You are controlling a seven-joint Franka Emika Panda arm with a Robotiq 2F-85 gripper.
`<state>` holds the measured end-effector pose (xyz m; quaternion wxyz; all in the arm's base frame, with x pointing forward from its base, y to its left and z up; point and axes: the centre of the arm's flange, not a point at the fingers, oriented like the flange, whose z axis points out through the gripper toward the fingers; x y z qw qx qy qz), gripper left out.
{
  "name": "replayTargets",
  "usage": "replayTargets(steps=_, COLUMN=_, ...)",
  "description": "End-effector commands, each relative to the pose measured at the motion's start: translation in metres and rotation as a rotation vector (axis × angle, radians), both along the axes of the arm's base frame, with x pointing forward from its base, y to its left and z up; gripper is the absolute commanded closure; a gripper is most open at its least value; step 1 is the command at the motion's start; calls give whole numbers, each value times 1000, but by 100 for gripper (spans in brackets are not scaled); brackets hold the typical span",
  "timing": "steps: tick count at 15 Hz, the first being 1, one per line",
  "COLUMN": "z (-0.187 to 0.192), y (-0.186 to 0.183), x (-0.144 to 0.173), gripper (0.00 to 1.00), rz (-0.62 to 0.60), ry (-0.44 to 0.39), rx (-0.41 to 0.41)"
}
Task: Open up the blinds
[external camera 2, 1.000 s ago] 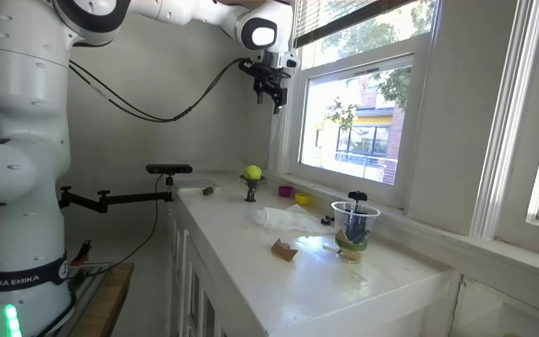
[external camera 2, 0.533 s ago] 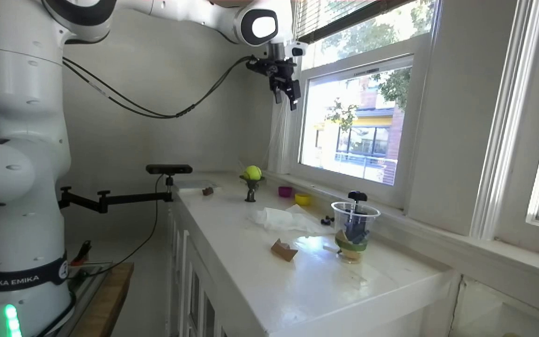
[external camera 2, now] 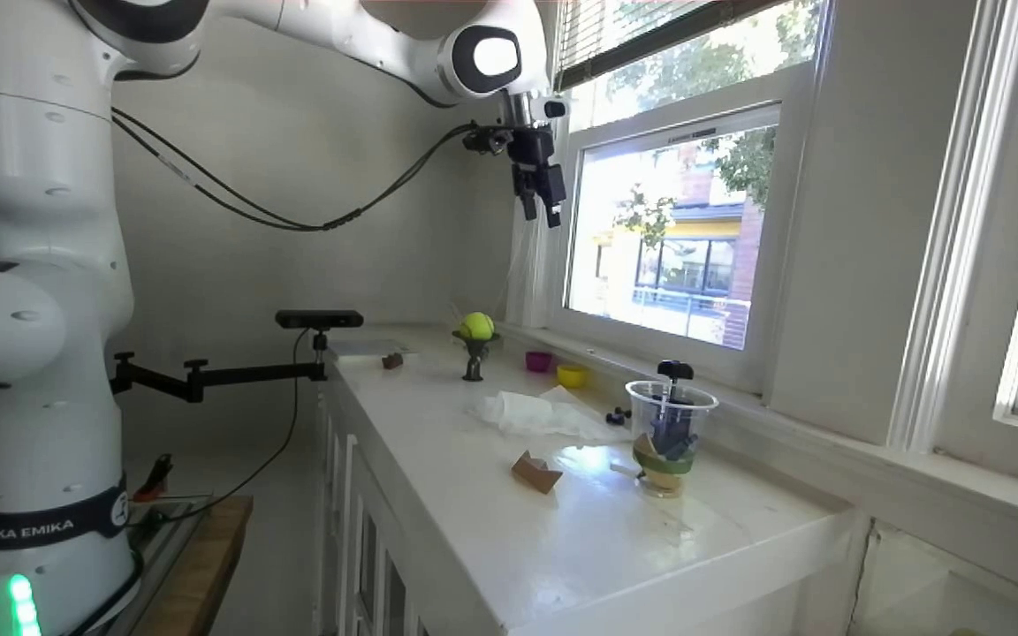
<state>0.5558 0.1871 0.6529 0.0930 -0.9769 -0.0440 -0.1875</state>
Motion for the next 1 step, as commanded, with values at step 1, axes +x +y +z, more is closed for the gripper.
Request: replayTargets(steps=1, z=0, y=0, x=0, gripper=0, rz=0, ry=0, rx=0)
